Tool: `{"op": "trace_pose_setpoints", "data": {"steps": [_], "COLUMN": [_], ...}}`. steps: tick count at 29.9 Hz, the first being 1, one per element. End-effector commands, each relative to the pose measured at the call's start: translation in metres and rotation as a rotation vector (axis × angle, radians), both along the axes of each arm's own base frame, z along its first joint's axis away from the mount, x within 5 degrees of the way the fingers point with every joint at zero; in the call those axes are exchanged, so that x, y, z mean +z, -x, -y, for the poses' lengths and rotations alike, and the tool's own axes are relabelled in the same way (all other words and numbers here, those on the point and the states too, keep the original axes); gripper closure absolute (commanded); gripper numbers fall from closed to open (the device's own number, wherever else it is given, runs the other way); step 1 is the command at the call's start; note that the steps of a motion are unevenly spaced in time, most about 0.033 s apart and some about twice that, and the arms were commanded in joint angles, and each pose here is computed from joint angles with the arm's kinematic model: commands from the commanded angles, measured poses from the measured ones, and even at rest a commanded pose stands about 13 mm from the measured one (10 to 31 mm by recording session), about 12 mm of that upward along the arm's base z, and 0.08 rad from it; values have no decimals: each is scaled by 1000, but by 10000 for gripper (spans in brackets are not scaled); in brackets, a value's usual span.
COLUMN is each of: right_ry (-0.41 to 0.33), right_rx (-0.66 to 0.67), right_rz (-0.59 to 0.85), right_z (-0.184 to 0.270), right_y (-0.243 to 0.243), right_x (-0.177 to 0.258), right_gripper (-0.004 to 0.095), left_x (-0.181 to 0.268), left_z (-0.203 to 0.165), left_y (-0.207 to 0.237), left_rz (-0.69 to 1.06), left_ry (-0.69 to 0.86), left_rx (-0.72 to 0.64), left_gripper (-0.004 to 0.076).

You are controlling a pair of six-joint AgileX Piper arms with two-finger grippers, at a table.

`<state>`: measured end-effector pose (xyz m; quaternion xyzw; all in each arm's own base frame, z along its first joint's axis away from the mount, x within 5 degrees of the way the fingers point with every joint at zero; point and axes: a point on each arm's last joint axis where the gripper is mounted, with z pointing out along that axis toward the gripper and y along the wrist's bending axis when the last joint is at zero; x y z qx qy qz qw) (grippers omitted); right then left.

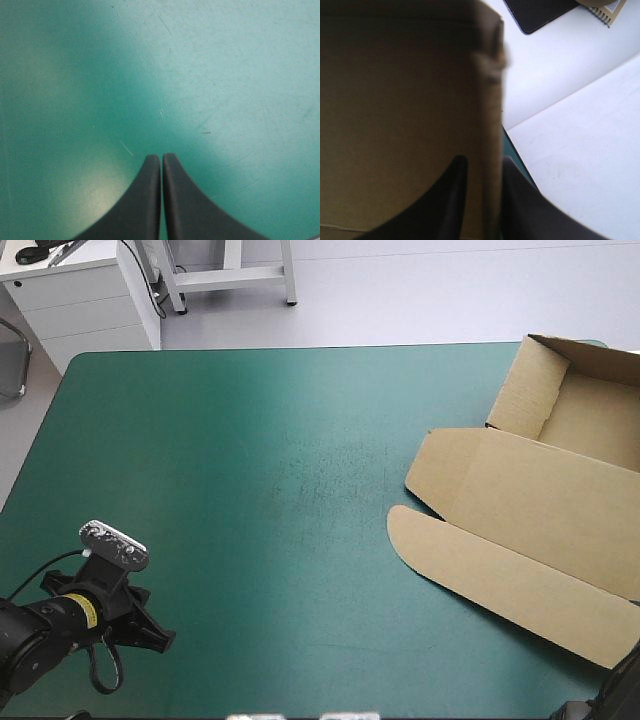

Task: Fold the box

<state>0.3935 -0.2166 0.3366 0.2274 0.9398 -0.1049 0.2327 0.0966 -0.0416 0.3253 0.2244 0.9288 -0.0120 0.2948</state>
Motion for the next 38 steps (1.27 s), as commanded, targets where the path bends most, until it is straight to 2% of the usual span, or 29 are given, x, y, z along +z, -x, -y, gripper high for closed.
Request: {"op": "trace_pose_setpoints", "data": {"steps": [1,4,6,8,11,15,18,21,23,24,26,28,32,35,38], "right_ry": [80,87,90,100,98,103,86,37,-33,-68,-147,-177,-183,-168,-188], "right_rx": [7,27,26,32,33,75,150,198,253,295,348,392,495,574,650], "right_rz": [104,88,88,97,119,156,202,273,320,346,413,441,413,346,260], "right_z": [-1,-2,-3,-4,-9,-19,-30,-44,-57,-63,-77,-92,-134,-162,-188], "right_y": [12,14,16,18,24,35,42,51,55,55,54,55,58,66,78], "right_x": [39,40,43,48,58,78,94,110,118,122,129,135,136,127,107], "right_gripper": [455,185,64,24,38,139,327,643,863,926,915,918,920,923,922], "left_x": [9,9,9,9,9,9,9,9,9,9,9,10,11,11,11], "left_z": [2,2,2,2,2,2,2,2,2,2,2,2,2,1,1], "left_y": [-2,-2,-2,-3,-3,-3,-3,-3,-3,-3,-3,-3,-4,-4,-4], "left_rz": [59,59,59,62,61,61,59,61,61,61,59,61,76,77,77], "left_ry": [31,31,31,35,36,36,41,45,45,45,57,76,68,63,62], "left_rx": [-2,-2,-2,-3,-3,-3,3,7,7,7,22,45,45,46,47], "left_gripper": [731,731,731,731,731,731,731,731,731,731,731,731,731,731,731]}}
